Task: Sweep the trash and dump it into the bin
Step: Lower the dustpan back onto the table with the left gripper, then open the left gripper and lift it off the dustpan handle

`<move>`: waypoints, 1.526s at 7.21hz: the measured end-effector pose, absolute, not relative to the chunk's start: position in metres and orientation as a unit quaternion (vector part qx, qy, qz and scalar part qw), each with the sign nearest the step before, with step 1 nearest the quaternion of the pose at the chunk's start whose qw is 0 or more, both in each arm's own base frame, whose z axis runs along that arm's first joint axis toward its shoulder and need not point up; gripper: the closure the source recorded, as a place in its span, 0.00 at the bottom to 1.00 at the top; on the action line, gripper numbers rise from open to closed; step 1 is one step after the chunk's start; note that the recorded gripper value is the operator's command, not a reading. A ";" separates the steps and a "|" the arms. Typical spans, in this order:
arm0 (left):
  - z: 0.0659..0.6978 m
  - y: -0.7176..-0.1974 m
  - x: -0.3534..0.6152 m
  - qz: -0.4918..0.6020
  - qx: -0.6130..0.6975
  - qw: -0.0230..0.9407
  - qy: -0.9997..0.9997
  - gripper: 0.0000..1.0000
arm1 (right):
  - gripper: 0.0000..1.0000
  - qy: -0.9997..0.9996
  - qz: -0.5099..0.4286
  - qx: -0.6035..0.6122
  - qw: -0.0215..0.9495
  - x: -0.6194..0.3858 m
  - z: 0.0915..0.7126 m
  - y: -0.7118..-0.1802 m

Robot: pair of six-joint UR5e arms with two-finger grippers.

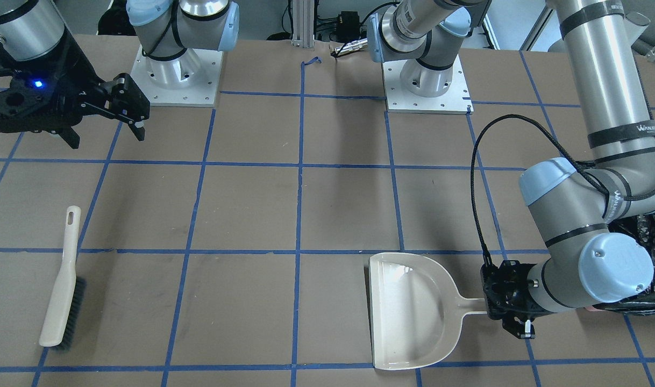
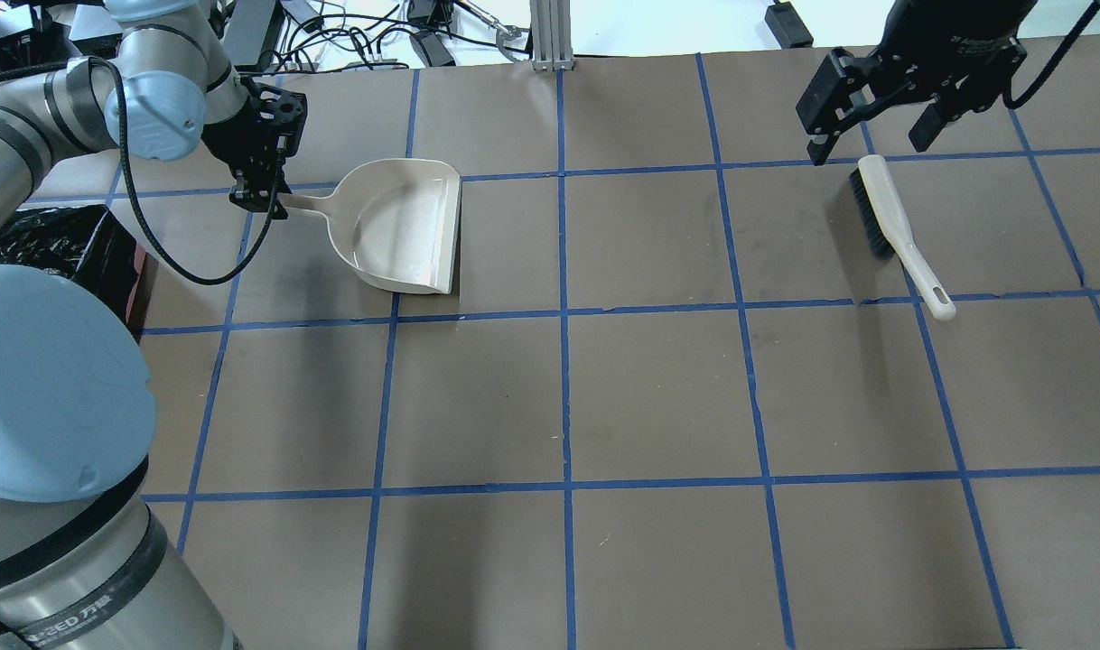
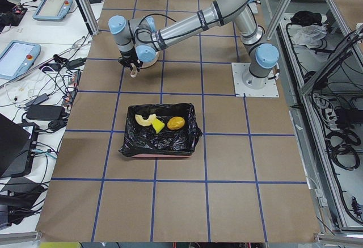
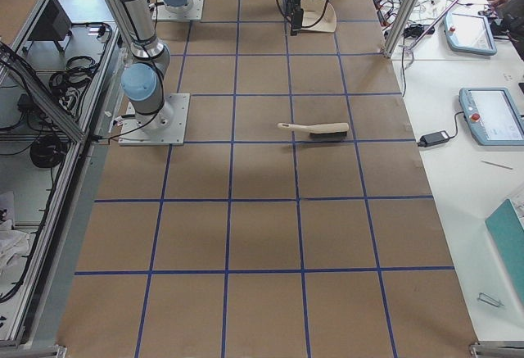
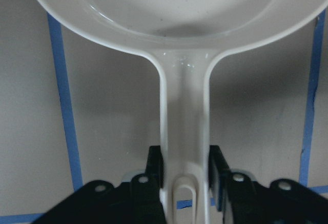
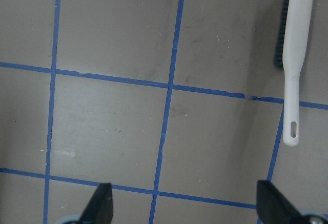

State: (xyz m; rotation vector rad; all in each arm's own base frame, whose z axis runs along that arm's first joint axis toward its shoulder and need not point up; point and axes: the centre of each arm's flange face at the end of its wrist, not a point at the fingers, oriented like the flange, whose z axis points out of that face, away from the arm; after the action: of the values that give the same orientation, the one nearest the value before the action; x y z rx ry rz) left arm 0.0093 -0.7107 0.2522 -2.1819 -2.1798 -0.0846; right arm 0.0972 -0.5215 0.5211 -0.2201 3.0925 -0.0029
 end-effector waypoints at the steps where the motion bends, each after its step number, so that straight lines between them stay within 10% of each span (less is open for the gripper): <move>1: 0.252 -0.710 0.009 -0.028 -0.702 0.030 -0.711 0.58 | 0.00 0.997 -0.001 -0.071 0.021 0.097 0.521 -0.521; 6: 0.267 -0.702 0.006 -0.034 -0.692 0.037 -0.720 0.47 | 0.00 0.997 0.000 -0.071 0.021 0.097 0.521 -0.521; 11: 0.409 -0.648 -0.032 -0.036 -0.556 0.023 -0.830 0.37 | 0.00 0.997 0.001 -0.071 0.023 0.098 0.519 -0.521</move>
State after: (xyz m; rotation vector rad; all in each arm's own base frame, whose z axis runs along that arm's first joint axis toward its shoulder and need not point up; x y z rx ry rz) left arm -0.0320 -0.6481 0.4094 -1.7229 -2.5691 -0.1126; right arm 0.0977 -0.5206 0.5190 -0.2196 3.0879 0.0031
